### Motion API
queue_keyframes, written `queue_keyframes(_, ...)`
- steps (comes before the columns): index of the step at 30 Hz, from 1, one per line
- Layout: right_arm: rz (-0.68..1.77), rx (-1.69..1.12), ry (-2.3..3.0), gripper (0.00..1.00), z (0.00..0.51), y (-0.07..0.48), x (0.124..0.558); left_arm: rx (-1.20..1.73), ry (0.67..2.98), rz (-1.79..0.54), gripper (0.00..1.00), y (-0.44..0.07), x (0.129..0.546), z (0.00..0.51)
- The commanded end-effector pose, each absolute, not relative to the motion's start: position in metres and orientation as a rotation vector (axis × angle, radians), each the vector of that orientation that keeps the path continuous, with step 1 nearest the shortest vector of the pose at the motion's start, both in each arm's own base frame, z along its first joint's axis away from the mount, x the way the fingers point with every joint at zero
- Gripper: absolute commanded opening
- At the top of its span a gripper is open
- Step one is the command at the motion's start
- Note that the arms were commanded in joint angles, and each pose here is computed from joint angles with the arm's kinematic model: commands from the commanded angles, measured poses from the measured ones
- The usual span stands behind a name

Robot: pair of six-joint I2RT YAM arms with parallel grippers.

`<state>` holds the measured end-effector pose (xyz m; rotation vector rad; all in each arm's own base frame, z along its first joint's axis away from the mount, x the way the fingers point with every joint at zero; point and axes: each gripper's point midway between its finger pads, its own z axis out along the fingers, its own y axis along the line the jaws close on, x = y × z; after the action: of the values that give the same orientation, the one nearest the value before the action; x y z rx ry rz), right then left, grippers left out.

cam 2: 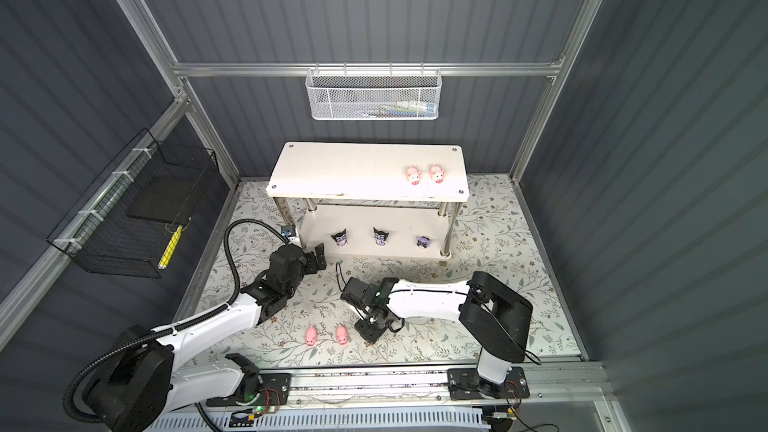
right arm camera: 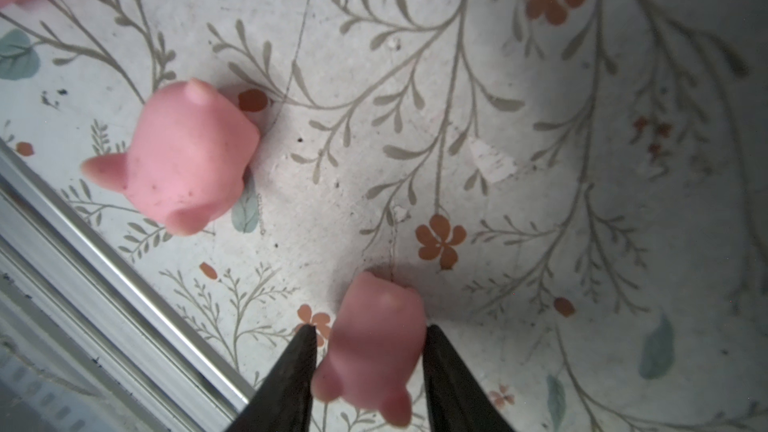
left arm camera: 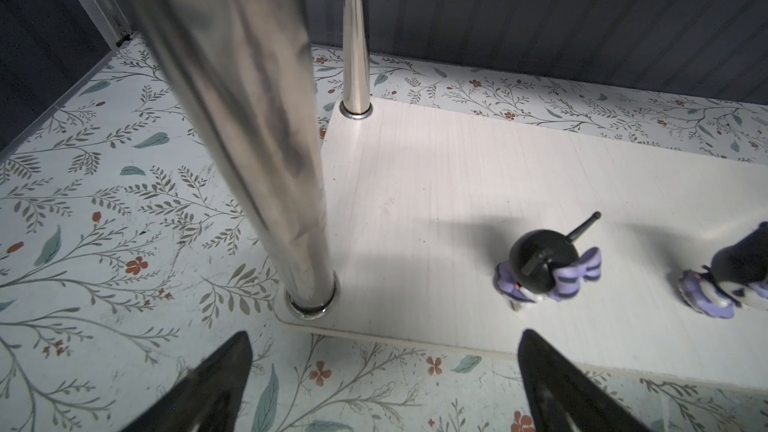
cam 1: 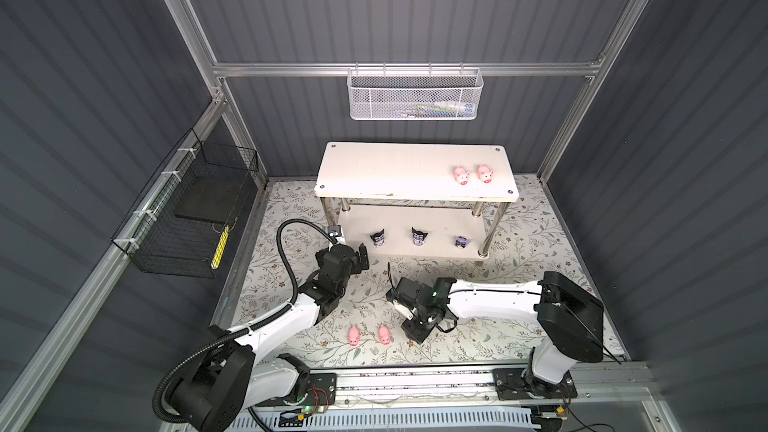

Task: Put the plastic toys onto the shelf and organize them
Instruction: 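Lower the right gripper onto another pink pig and close it, then lift the pink pig with the right gripper and carry it over the top shelf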

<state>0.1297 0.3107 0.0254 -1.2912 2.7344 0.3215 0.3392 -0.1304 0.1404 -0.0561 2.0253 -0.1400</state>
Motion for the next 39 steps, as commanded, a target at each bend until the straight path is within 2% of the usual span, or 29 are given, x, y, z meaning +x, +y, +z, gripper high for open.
queue_keyframes(1, 0.305, -1.320, 2.756, 0.42, 0.026, 0.309, 0.128, -0.084, 2.015, -0.122, 0.99, -0.123, 0.339, 0.142)
queue_keyframes(7, 0.298, -1.316, 2.760, 0.34, 0.027, 0.307, 0.128, -0.086, 2.015, -0.117, 0.99, -0.121, 0.337, 0.142)
queue_keyframes(11, 0.312, -1.305, 2.749, 0.32, 0.036, 0.307, 0.128, -0.086, 2.015, -0.120, 0.99, -0.121, 0.337, 0.141)
queue_keyframes(17, 0.344, -1.243, 2.690, 0.32, 0.082, 0.306, 0.140, -0.085, 2.008, -0.120, 0.99, -0.122, 0.338, 0.144)
queue_keyframes(21, 0.350, -1.169, 2.631, 0.32, 0.131, 0.300, 0.157, -0.081, 2.009, -0.120, 0.99, -0.122, 0.338, 0.143)
queue_keyframes(31, 0.361, -0.945, 2.365, 0.32, 0.313, 0.278, 0.201, -0.086, 2.008, -0.121, 0.99, -0.122, 0.338, 0.142)
queue_keyframes(39, 0.361, -0.762, 2.182, 0.32, 0.415, 0.278, 0.249, -0.083, 2.013, -0.136, 1.00, -0.123, 0.337, 0.140)
